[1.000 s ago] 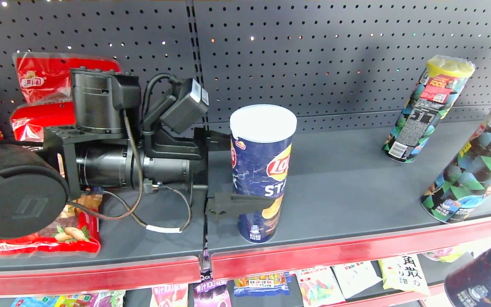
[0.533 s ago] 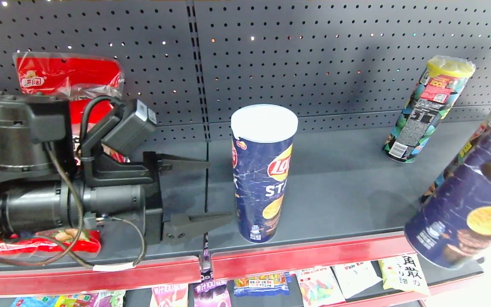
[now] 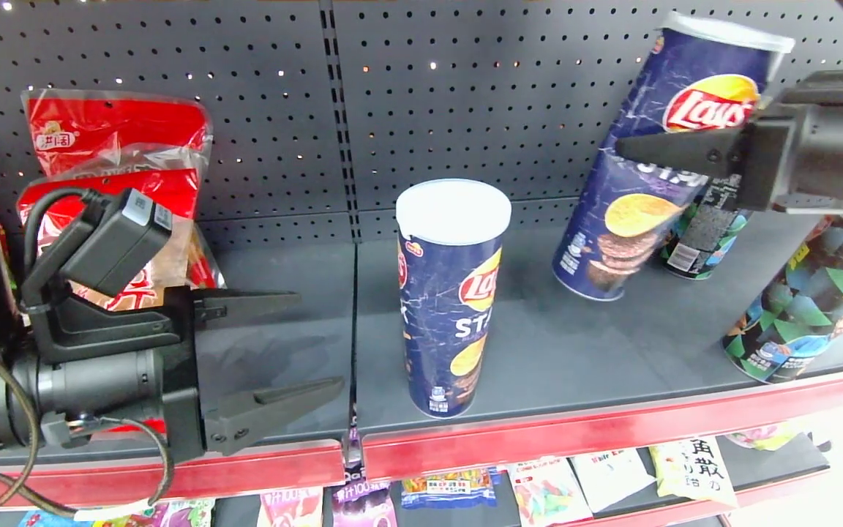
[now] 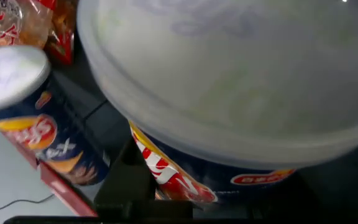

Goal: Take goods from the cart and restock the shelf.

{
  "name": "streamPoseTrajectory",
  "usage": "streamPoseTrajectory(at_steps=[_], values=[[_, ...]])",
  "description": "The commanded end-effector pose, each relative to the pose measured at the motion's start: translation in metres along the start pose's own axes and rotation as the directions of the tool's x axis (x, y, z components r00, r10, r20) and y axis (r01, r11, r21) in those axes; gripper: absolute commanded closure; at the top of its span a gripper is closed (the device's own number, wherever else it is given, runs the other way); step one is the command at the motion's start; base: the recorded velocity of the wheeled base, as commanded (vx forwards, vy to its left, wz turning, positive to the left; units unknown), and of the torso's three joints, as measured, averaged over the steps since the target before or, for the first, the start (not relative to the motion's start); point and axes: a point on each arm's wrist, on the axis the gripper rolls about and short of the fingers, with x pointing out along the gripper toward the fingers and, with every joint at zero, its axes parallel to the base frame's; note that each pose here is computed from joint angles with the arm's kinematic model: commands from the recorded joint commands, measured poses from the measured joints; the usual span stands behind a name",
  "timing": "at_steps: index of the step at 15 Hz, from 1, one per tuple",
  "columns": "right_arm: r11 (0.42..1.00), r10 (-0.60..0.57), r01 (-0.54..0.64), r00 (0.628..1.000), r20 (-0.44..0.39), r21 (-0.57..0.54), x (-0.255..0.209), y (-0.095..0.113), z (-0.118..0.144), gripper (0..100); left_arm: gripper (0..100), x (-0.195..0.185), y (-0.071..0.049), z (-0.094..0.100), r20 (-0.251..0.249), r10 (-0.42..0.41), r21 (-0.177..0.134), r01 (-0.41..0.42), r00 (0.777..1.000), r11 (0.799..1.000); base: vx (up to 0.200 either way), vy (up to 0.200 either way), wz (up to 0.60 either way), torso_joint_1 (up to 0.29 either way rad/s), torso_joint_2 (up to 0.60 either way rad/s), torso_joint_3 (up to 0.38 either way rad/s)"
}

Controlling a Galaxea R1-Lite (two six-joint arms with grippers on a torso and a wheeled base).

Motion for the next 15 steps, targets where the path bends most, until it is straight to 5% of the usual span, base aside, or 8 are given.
streamPoseTrajectory(at_steps=[1, 6, 15], values=[[0.998, 0.055, -0.055, 0.998, -0.044, 0.008, 0.062, -0.006, -0.005, 100, 0, -0.004, -0.001, 0.0, 0.008, 0.005, 0.004, -0.005, 1.0, 1.0, 0.0, 0.0, 0.0, 0.0, 0.0, 0.0], [0.994, 0.105, -0.104, 0.99, -0.093, 0.02, 0.113, -0.002, -0.021, 100, 0, -0.007, -0.001, 0.002, 0.018, 0.018, 0.008, -0.018, 1.0, 1.0, 0.0, 0.0, 0.0, 0.0, 0.0, 0.0], [0.987, 0.161, -0.161, 0.985, -0.062, 0.011, 0.18, -0.006, -0.026, 100, 0, -0.012, 0.003, 0.006, 0.037, 0.05, 0.012, -0.05, 0.998, 0.999, 0.0, 0.0, 0.0, 0.0, 0.0, 0.0]])
